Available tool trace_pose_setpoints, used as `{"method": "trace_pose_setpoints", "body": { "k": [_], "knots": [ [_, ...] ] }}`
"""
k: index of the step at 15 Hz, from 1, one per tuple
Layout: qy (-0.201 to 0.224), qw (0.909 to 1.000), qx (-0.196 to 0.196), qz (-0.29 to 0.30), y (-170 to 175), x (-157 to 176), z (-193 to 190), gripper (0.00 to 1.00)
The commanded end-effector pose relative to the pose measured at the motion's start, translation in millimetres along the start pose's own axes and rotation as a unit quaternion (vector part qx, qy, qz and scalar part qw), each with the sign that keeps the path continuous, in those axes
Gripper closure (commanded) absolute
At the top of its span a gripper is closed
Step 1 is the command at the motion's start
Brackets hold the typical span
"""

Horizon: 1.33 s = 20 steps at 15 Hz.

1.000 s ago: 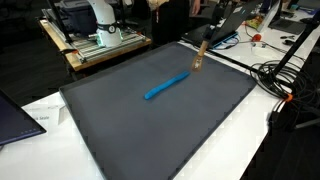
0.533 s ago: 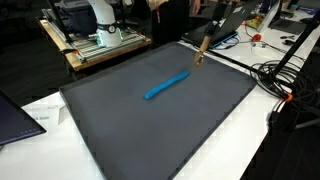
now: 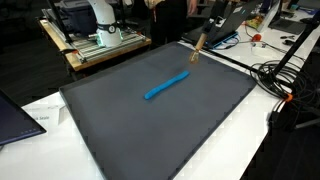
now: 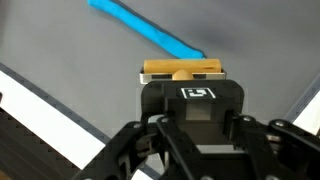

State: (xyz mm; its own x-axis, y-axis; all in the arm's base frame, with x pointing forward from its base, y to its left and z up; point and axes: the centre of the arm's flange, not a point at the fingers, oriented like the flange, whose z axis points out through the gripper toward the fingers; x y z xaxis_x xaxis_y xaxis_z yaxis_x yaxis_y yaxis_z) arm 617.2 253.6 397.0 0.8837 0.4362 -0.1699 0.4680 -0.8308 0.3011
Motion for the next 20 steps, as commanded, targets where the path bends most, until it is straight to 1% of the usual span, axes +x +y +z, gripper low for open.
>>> {"method": "trace_pose_setpoints", "body": {
  "k": [1,7,10,13,16,20],
  "knots": [
    [-0.010,0.9989,-0.041,0.022,-19.8,-1.9,-16.5,0.78],
    [-0.006,0.9932,-0.091,0.072,-50.1,-2.8,-23.0,0.78],
    [-0.005,0.9858,-0.128,0.109,-65.0,0.3,-23.8,0.78],
    [-0.006,0.9794,-0.156,0.128,-79.3,1.6,-21.7,0.78],
    [-0.007,0.9747,-0.171,0.144,-92.5,3.9,-16.2,0.78],
    [0.007,0.9729,-0.170,0.157,-107.3,10.4,-9.3,0.78]
  ]
}}
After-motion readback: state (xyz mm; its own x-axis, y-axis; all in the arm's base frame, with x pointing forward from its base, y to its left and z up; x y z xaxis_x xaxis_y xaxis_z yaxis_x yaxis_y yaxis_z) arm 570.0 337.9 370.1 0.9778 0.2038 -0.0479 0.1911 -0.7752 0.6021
